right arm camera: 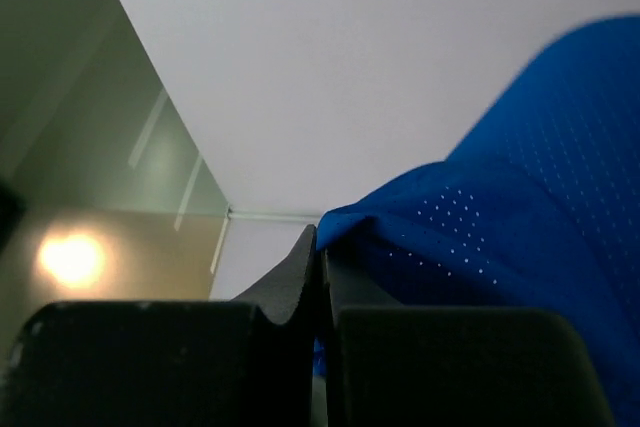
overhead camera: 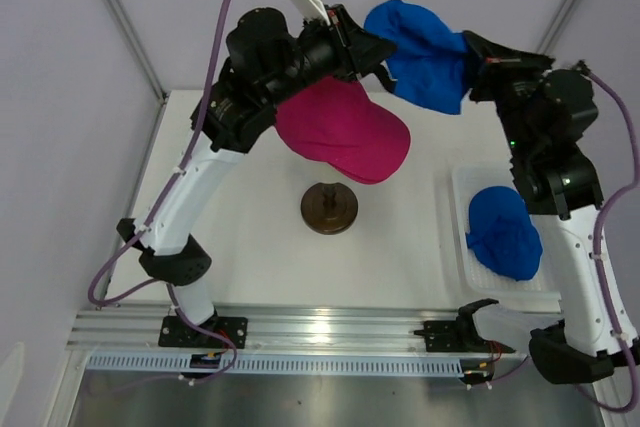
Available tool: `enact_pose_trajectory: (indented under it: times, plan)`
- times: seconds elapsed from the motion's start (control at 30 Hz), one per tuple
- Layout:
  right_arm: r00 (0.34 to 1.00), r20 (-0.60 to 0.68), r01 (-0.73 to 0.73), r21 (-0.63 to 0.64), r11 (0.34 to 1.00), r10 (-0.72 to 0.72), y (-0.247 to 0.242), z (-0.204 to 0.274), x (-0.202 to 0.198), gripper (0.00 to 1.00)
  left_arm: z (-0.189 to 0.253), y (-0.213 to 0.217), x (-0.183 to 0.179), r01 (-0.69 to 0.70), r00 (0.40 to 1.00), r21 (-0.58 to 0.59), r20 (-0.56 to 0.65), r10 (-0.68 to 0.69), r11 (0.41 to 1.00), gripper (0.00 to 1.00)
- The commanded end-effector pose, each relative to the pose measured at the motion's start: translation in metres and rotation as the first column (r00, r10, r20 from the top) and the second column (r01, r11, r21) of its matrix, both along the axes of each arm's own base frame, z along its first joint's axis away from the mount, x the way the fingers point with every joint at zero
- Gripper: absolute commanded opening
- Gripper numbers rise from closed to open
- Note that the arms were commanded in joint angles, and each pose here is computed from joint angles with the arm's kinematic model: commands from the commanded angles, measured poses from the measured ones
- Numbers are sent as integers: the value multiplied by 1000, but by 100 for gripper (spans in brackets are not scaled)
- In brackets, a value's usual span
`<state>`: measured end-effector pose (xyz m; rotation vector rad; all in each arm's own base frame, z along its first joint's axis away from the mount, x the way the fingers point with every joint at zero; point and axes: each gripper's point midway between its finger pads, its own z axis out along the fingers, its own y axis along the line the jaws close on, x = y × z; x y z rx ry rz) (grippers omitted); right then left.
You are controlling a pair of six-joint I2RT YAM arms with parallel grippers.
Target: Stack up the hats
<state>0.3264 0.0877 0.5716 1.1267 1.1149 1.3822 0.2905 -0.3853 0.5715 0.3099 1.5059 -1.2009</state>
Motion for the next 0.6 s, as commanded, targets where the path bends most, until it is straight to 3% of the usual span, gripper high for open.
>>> enact_pose_trajectory:
  times: [0.0, 0.07, 0.1, 0.2, 0.3, 0.37, 0.4, 0.43, 0.57]
  plan:
    - [988, 151, -13, 2, 1000, 13, 42, 36, -18, 0, -15, 29, -4, 38, 998, 82, -53, -34, 996, 1]
    - [989, 145, -12, -57, 998, 20, 72, 27, -6, 5, -19, 35, -3, 41, 998, 104, -56, -35, 994, 1]
    - [985, 168, -29, -65, 997, 40, 85, 32, -6, 22, -24, 43, 2, 25, 998, 121, -66, -17, 992, 1]
    - [973, 173, -126, -160, 979, 153, 136, 35, 0, 56, -34, 56, 7, 21, 996, 153, -91, -7, 988, 1]
    - [966, 165, -152, -251, 956, 197, 157, 41, -4, 78, -41, 74, 8, 15, 994, 170, -105, 3, 985, 1]
    - [964, 186, -121, -320, 940, 188, 155, 44, -7, 79, -48, 84, 2, 32, 992, 174, -124, -11, 984, 1]
    - [962, 203, -106, -344, 933, 184, 152, 48, -10, 89, -53, 93, 7, 18, 991, 179, -133, 6, 984, 1]
    - [957, 224, -93, -371, 924, 186, 148, 55, -16, 90, -49, 100, 6, 10, 992, 169, -127, 12, 986, 1]
    - [947, 252, -39, -525, 850, 199, 134, 63, -33, 91, -42, 129, -3, 17, 993, 152, -117, 1, 988, 1]
